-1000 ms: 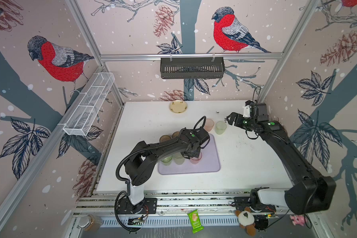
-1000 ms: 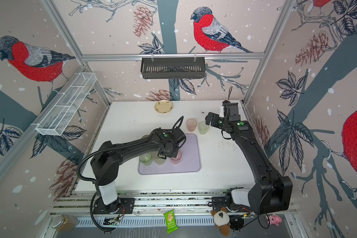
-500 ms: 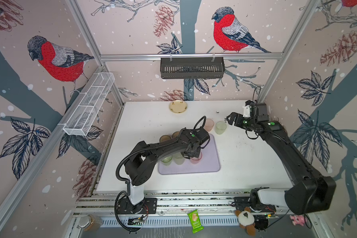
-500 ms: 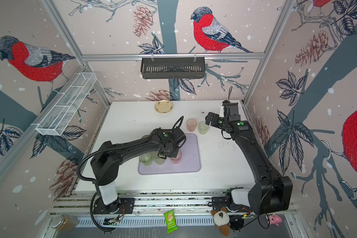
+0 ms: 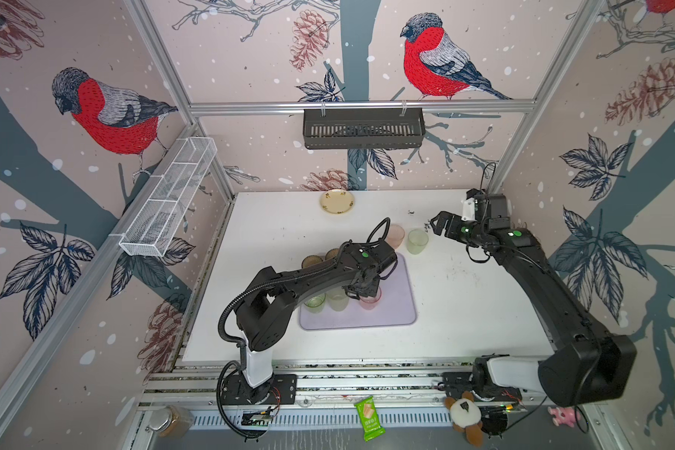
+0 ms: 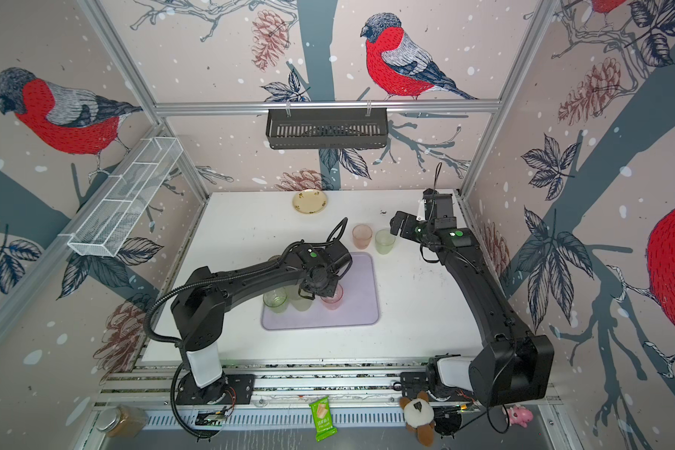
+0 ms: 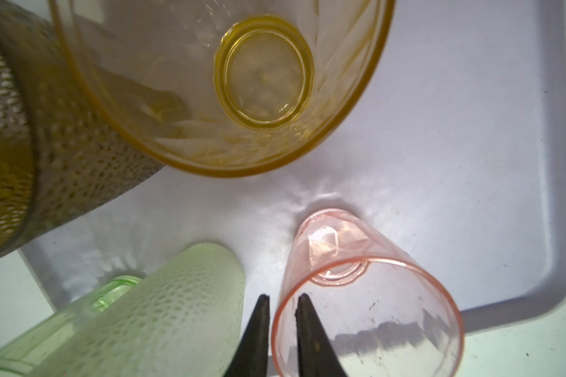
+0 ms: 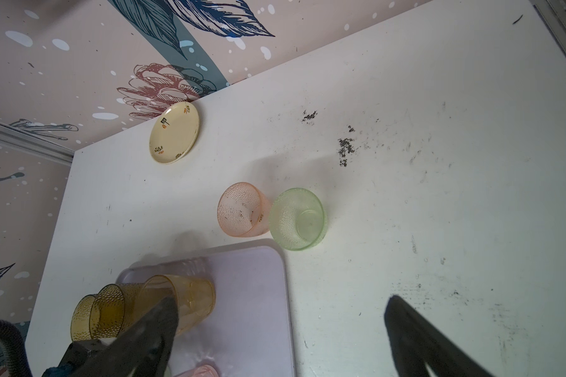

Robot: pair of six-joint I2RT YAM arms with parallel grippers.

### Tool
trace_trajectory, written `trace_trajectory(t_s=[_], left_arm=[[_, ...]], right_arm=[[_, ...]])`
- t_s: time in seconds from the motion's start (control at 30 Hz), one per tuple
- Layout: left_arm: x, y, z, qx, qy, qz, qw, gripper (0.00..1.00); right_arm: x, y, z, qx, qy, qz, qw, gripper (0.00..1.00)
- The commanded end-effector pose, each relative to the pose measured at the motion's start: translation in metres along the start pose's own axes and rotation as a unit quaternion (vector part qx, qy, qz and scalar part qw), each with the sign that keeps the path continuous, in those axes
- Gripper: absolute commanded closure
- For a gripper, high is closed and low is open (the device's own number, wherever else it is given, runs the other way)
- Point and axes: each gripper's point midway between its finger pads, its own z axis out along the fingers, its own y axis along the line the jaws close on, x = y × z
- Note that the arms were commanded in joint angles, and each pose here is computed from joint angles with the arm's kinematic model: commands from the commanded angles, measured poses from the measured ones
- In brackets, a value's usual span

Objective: Place the glasses into the tray
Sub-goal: Place the glass on the tray.

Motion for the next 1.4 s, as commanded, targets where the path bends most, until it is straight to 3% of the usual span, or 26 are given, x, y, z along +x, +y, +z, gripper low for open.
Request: trace_trajectory(t_s=[0.0,0.5,0.93,1.37], left_arm=[[-0.001,0.006,-0.003,-0.016,-0.003,0.002,1.0,0.8],[-0.005,0.008,-0.019,-0.013,-0.015,-0.002,1.0,0.54],[-0.024,0.011,-0.054,-0.017,-0.05,-0.007,0.999,0.04],[-0.075,0.007,-0.125,0.027,-0.14,-0.037,0.989,0.04]], right_arm=[[-0.006,-0.001,-0.004,0.003,-0.012,-0.002,1.0,0.0],[-0.005,-0.005,-0.004,0.009,-0.011,0.002,1.0,0.0],[-0.009,-0.009,-0.007,0.02,-0.014,0.001,1.0,0.01],[-0.011,-0.029,-0.003,0.09,0.023,-0.018,0.996,0.01]])
